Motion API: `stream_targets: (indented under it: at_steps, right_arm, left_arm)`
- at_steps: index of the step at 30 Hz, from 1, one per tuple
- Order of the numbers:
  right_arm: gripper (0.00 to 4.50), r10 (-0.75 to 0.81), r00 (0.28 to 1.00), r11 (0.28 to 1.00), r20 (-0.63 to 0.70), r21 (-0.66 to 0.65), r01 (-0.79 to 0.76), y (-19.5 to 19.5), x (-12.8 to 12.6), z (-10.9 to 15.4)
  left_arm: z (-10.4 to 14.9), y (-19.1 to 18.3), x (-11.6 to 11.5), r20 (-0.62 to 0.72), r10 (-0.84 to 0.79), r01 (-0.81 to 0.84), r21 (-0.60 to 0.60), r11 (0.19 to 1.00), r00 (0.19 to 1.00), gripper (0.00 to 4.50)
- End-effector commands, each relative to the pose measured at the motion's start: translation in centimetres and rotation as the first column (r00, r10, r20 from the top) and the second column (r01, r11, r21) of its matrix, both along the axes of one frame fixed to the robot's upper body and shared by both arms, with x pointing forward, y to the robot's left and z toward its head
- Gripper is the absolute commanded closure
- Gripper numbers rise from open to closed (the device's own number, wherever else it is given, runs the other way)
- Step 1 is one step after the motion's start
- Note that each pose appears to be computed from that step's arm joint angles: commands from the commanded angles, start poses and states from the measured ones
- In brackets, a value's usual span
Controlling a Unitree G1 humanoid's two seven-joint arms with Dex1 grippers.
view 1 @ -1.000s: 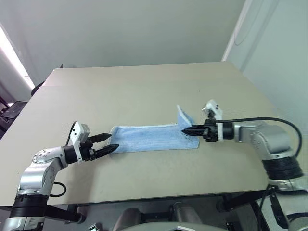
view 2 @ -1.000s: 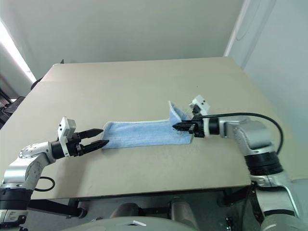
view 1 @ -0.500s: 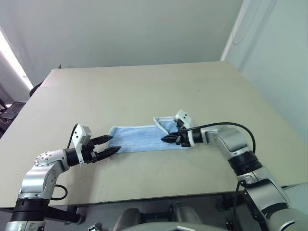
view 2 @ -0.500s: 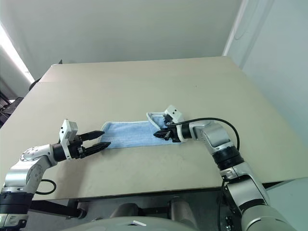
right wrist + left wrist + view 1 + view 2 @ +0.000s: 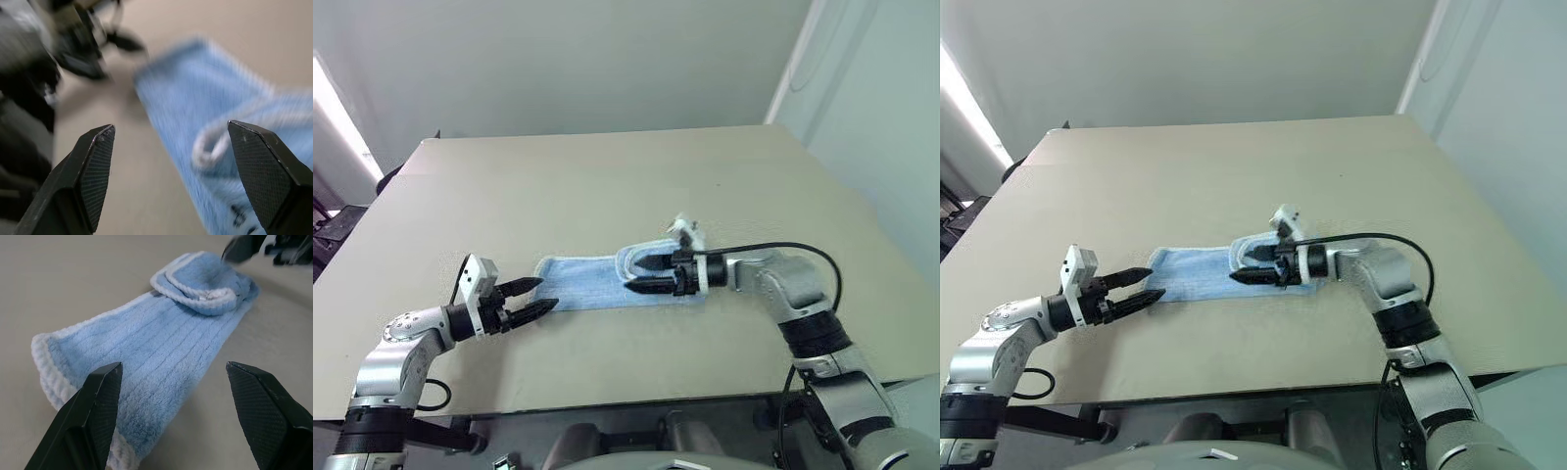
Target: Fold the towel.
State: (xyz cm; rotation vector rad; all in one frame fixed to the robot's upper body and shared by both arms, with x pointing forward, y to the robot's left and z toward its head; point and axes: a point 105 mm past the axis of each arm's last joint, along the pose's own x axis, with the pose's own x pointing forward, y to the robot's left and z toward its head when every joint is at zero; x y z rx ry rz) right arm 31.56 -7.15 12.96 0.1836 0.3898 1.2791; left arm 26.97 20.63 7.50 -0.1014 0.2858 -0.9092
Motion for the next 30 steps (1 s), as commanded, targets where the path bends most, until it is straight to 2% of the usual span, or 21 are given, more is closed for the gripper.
stream_targets:
  at_steps: [1,2,5,11,15,19,21,25,28,30]
  right_arm:
    - [0.62,-0.110,0.987,0.988,0.118,0.118,0.096,-1.5,1.8,2.8]
    - [0.62,-0.141,0.982,0.984,0.129,0.130,0.124,-1.6,2.4,2.7]
    - [0.62,-0.239,0.961,0.971,0.138,0.039,0.236,-1.2,5.0,-0.1]
    - [0.62,-0.271,0.944,0.941,0.186,-0.157,0.301,0.1,6.6,-5.3]
    - [0.62,-0.047,0.961,0.976,0.272,-0.193,0.102,0.8,2.4,-6.4]
    - [0.62,-0.006,0.964,0.959,0.264,-0.272,0.080,0.3,1.3,-8.2]
    - [0.62,0.003,0.977,0.968,0.212,-0.245,0.050,0.7,0.8,-8.3]
    - [0.62,-0.048,0.974,0.959,0.223,-0.262,0.108,1.3,2.1,-8.5]
    - [0.62,-0.089,0.973,0.975,0.213,-0.179,0.128,1.4,2.9,-6.7]
    - [0.62,-0.092,0.976,0.986,0.198,-0.122,0.118,1.2,2.9,-5.3]
  left_arm:
    - [1.6,0.9,0.4,0.039,0.033,-0.032,-0.029,0.999,0.999,0.93]
    - [1.6,1.0,0.4,0.038,0.035,-0.034,-0.027,0.999,0.999,0.93]
    - [1.6,1.0,0.6,0.038,0.035,-0.034,-0.022,0.999,0.999,0.93]
    - [1.4,0.7,0.5,0.041,0.034,-0.034,-0.005,0.999,0.999,0.93]
    - [1.3,0.9,0.0,0.043,0.039,-0.039,0.013,0.999,0.998,0.93]
    - [1.1,1.3,-0.2,0.035,0.052,-0.053,0.019,0.998,0.998,0.93]
    - [1.2,1.4,-0.2,0.032,0.057,-0.057,0.005,0.998,0.998,0.93]
    - [1.4,1.6,0.1,0.027,0.071,-0.071,-0.012,0.997,0.997,0.93]
    - [1.6,2.0,0.6,0.009,0.108,-0.108,-0.034,0.994,0.994,0.93]
    - [1.2,2.8,0.8,-0.028,0.154,-0.154,0.002,0.988,0.988,0.93]
